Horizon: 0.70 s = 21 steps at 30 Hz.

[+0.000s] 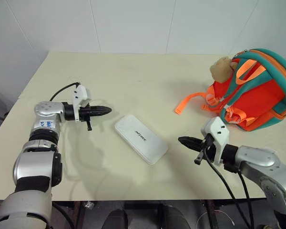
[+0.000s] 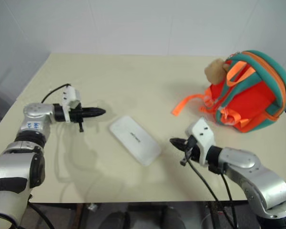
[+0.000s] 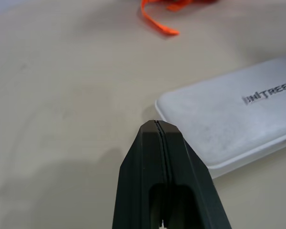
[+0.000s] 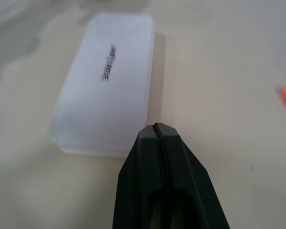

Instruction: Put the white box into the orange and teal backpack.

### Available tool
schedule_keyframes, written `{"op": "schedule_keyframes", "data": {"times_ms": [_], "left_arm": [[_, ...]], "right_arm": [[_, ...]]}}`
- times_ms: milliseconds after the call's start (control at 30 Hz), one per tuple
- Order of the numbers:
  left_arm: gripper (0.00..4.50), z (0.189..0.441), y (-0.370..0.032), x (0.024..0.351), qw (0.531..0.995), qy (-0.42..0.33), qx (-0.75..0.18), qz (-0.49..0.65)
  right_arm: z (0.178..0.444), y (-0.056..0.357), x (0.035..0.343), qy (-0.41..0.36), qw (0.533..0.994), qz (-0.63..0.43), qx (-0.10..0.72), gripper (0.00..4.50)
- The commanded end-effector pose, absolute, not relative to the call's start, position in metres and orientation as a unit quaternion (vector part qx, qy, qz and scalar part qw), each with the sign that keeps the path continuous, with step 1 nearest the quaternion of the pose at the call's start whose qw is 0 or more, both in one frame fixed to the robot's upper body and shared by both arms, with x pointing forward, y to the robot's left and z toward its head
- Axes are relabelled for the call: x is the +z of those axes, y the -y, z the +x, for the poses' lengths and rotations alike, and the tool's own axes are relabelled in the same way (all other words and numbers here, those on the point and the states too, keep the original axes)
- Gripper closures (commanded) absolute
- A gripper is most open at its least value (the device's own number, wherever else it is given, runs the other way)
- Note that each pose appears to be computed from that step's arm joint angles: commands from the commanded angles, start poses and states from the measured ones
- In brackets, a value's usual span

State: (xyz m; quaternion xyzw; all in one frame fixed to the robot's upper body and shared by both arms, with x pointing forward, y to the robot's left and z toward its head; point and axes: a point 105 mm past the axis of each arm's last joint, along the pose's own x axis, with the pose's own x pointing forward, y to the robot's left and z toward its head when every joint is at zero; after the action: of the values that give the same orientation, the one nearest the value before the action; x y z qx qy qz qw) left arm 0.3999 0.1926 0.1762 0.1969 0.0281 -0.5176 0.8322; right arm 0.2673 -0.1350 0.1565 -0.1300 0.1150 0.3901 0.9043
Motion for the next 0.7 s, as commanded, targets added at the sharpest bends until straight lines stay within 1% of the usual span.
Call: {"op": "schedule_keyframes", "data": {"times_ms": [33, 167, 267, 533, 700], "left_arm": [[4.5, 0.404, -0.189, 0.171, 0.832, -0.042, -0.508, 0.22], [4.5, 0.406, -0.181, 0.164, 0.831, -0.047, -0.509, 0.221], [4.5, 0.41, -0.179, 0.159, 0.841, -0.05, -0.495, 0.213], [4.5, 0.413, -0.178, 0.139, 0.847, -0.084, -0.472, 0.228], [4.5, 0.413, -0.168, 0.132, 0.842, -0.091, -0.48, 0.23]], "right_arm": [[0.254, 0.127, 0.144, -0.146, 0.895, -0.151, 0.393, 4.38], [0.25, 0.119, 0.131, -0.17, 0.893, -0.148, 0.389, 4.38], [0.25, 0.113, 0.124, -0.178, 0.892, -0.147, 0.388, 4.38], [0.259, 0.101, 0.118, -0.177, 0.892, -0.146, 0.389, 4.38], [0.261, 0.091, 0.115, -0.177, 0.889, -0.144, 0.398, 4.38]]}}
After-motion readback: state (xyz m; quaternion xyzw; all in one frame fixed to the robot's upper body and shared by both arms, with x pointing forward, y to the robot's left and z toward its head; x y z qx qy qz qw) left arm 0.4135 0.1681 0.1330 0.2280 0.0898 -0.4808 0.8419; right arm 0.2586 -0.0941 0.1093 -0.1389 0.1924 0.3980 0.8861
